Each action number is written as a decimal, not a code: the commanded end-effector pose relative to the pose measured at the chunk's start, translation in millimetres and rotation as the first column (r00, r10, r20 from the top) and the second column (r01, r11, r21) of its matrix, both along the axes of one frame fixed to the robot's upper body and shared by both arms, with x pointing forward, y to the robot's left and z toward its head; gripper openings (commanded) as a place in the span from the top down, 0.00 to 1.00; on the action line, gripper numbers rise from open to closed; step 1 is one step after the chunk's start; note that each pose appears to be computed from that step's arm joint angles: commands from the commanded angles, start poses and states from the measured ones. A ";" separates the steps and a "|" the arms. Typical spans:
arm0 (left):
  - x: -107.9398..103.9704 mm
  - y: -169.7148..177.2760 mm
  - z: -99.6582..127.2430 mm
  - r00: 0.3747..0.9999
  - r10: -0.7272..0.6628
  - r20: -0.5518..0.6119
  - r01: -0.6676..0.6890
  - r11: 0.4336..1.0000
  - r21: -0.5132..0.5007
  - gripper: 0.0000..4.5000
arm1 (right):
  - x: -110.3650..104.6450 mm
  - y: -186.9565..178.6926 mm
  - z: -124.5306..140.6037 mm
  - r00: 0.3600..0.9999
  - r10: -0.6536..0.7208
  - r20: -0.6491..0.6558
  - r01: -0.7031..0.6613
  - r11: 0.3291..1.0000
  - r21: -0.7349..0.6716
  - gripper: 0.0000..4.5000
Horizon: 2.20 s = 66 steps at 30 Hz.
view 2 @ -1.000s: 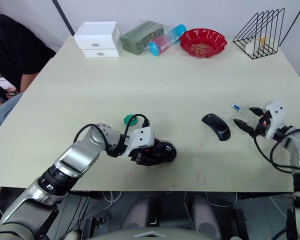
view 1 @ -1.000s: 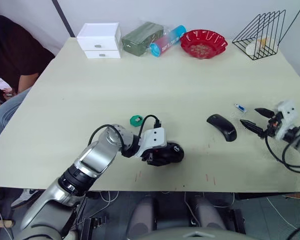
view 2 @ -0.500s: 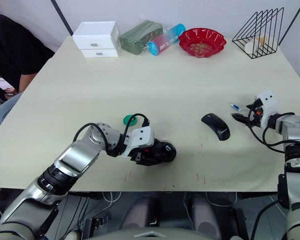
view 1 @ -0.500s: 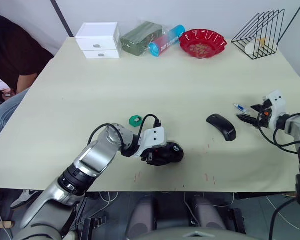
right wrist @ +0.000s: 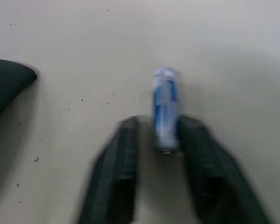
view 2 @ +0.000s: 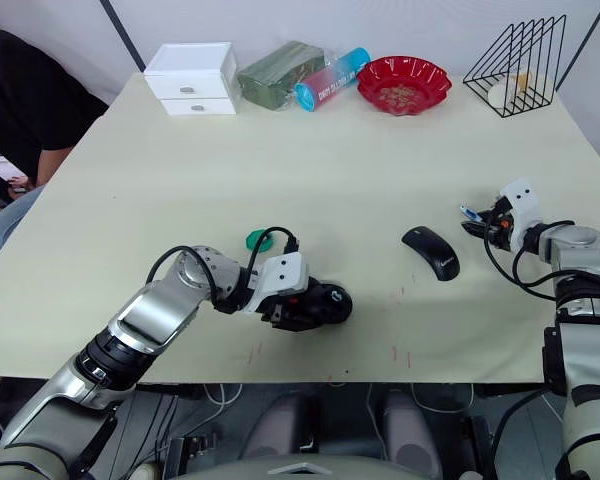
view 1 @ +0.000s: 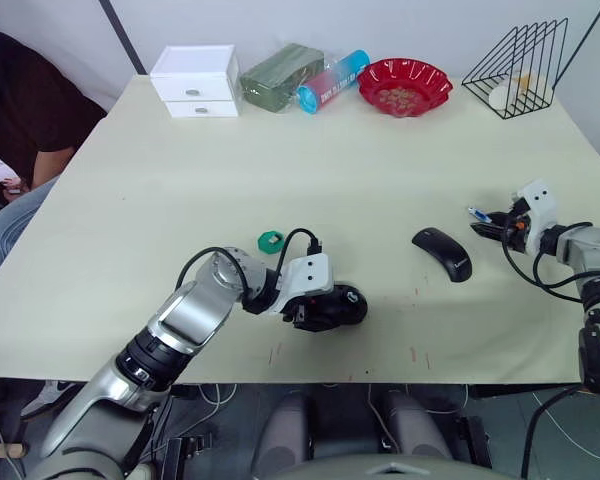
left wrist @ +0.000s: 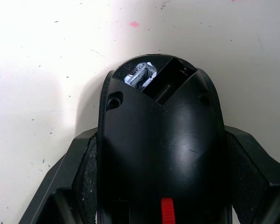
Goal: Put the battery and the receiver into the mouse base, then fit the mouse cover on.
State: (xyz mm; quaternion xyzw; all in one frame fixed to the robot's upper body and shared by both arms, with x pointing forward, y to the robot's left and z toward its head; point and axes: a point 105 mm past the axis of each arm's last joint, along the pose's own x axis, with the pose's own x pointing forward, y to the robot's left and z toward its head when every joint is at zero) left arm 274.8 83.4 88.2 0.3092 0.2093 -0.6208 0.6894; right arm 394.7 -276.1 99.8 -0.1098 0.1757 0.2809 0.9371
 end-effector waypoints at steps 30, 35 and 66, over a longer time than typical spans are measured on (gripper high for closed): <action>5.7 3.3 -10.6 0.999 0.031 -0.020 -0.030 0.998 0.053 0.34 | -103.6 80.1 65.2 0.971 0.233 -0.056 -0.237 0.968 -0.081 0.99; 3.2 2.7 -11.7 0.999 0.043 -0.033 -0.041 0.997 0.059 0.34 | -134.4 115.2 56.8 0.934 0.310 -0.177 -0.324 0.944 -0.057 0.99; 3.7 0.1 -13.4 0.997 0.061 -0.052 -0.057 0.996 0.066 0.34 | -156.2 207.9 19.7 0.860 0.339 -0.382 -0.378 0.925 -0.029 0.99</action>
